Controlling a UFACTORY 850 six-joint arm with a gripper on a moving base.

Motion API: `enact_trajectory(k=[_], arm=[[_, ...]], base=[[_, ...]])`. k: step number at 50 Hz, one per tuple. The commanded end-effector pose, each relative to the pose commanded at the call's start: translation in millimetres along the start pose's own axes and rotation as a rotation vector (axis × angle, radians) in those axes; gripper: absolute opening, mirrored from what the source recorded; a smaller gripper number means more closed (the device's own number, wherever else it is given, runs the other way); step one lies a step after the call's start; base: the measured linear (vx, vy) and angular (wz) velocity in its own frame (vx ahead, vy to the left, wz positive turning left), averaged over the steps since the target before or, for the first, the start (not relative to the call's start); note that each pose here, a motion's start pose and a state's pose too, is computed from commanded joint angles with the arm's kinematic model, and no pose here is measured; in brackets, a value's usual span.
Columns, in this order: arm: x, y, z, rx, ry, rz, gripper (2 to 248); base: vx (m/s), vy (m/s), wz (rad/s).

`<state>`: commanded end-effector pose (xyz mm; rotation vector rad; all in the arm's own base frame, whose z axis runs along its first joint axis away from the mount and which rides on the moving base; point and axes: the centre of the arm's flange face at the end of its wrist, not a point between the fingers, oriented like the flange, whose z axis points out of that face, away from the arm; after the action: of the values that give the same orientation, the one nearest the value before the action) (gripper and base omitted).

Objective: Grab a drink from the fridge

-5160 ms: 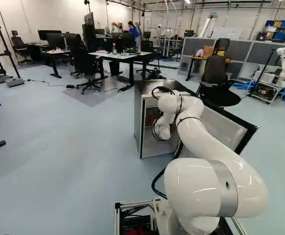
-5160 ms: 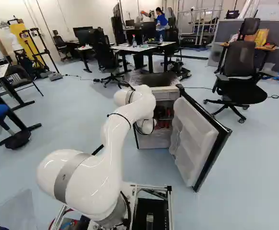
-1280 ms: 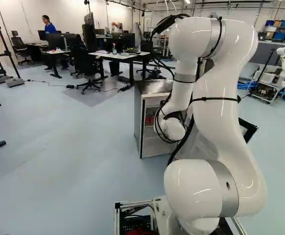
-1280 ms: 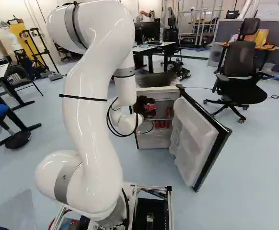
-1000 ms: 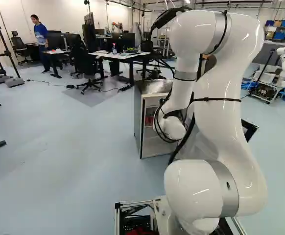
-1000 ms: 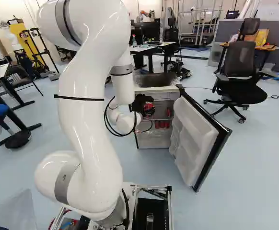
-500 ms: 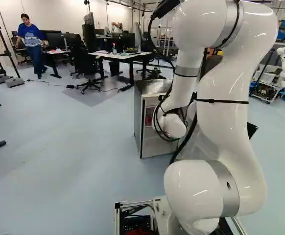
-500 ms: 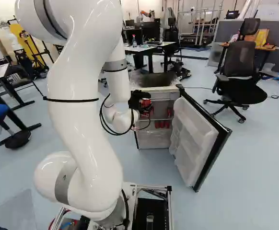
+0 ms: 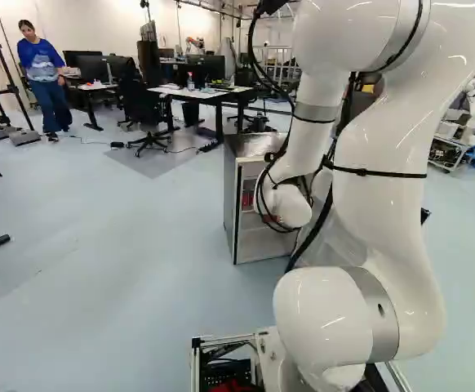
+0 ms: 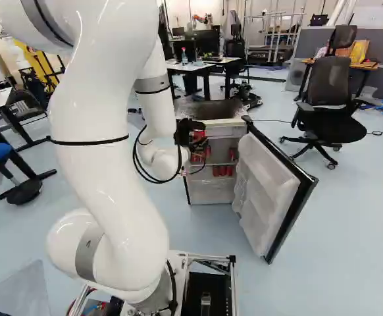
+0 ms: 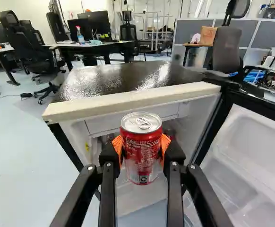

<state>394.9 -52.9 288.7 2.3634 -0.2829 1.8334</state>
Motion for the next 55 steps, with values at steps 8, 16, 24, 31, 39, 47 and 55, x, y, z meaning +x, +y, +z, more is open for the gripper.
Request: enact_trajectory(k=[8,16,24,31,39,47,55], arm=[[7.8,0.0,-3,0.001,0.019,0.002,99],[15.8,-0.4,-3,0.002,0.038,0.005,99],[24.1,-1.1,-2,0.003,0.059,0.007,99],[31.0,-1.9,0,0.005,0.072,0.009,99],[38.1,-2.9,2,0.007,0.078,0.012,99],[45.2,-4.0,5,0.008,0.082,0.014,99],[52.5,-5.4,10,0.011,0.085,0.016,99]], base=[[0.000,0.000,0.000],[0.000,0.000,0.000],[0.000,0.000,0.000],[0.000,0.000,0.000],[0.000,0.000,0.000],[0.000,0.000,0.000],[0.000,0.000,0.000]])
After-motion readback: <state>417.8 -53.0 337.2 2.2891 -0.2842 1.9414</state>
